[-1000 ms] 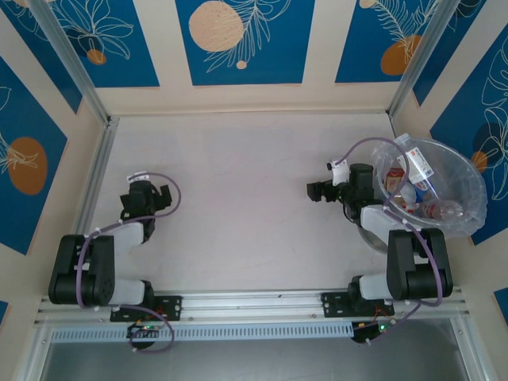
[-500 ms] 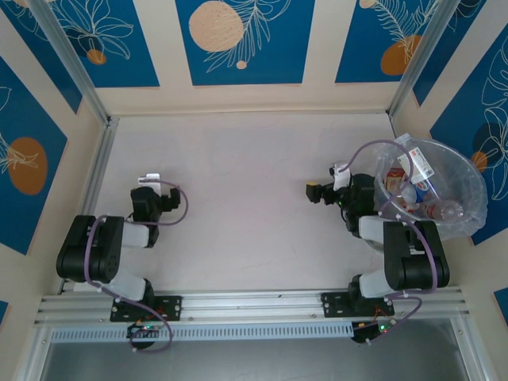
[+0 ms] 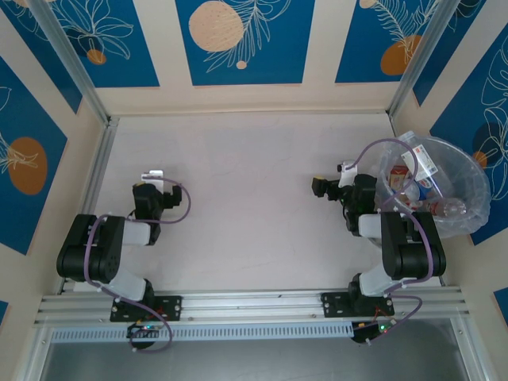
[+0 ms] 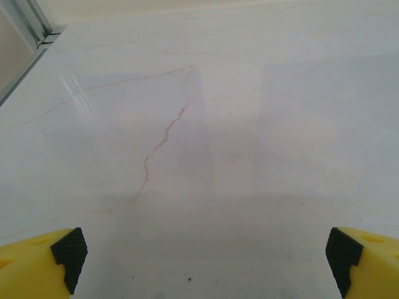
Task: Put the plastic bottles in the bin
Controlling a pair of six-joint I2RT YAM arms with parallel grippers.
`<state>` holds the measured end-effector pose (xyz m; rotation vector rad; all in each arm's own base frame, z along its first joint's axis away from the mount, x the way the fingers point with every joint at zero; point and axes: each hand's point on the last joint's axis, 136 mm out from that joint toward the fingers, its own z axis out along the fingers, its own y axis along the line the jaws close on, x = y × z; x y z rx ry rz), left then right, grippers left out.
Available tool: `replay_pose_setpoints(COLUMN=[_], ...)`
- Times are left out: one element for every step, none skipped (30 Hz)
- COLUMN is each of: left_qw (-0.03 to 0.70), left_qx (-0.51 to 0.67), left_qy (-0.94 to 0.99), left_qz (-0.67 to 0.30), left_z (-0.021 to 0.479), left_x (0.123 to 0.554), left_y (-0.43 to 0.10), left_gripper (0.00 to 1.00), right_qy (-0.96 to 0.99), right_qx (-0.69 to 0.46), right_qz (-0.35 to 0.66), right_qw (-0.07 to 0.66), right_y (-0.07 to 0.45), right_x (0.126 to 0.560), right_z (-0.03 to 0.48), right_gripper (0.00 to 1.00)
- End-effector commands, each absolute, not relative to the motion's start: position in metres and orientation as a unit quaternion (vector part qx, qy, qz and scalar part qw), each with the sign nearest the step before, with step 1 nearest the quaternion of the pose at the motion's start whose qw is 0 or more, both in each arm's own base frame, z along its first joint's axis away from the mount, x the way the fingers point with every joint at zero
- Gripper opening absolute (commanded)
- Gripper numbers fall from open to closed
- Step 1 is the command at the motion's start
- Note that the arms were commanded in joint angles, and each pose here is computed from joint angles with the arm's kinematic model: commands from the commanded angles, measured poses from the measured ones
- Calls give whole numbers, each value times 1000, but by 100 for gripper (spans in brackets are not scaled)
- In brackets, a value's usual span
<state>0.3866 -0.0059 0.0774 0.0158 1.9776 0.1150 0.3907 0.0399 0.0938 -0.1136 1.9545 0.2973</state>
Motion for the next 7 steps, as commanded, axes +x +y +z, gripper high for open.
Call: replay_pose_setpoints(left_qw=[560,560,560,560,561,562,562], left_qx=[28,28,27,27,28,29,29], left_qy=[827,827,828,827,826,826,826], left_qz=[36,36,37,37,36,36,36], left_z=[88,89,88,88,89,89,89], left_x=[395,396,395,395,394,394,395], left_y=[-16,-15,-15,-15,-15,-16,-15], left_gripper=[100,100,100,100,100,100,100], right_qy=[824,824,825,825,825,824,824], right_qx=[-35,-35,-35,-35,-35,-35,-36], right_qz=[121,121,121,121,120,120,119], right_qw=[552,552,552,551,552,552,552], right_y=[35,35,35,36,35,35,35], right_x=[394,394,394,394,394,394,394], right_z=[95,95,95,95,95,95,95], right_gripper=[99,99,99,99,99,99,99])
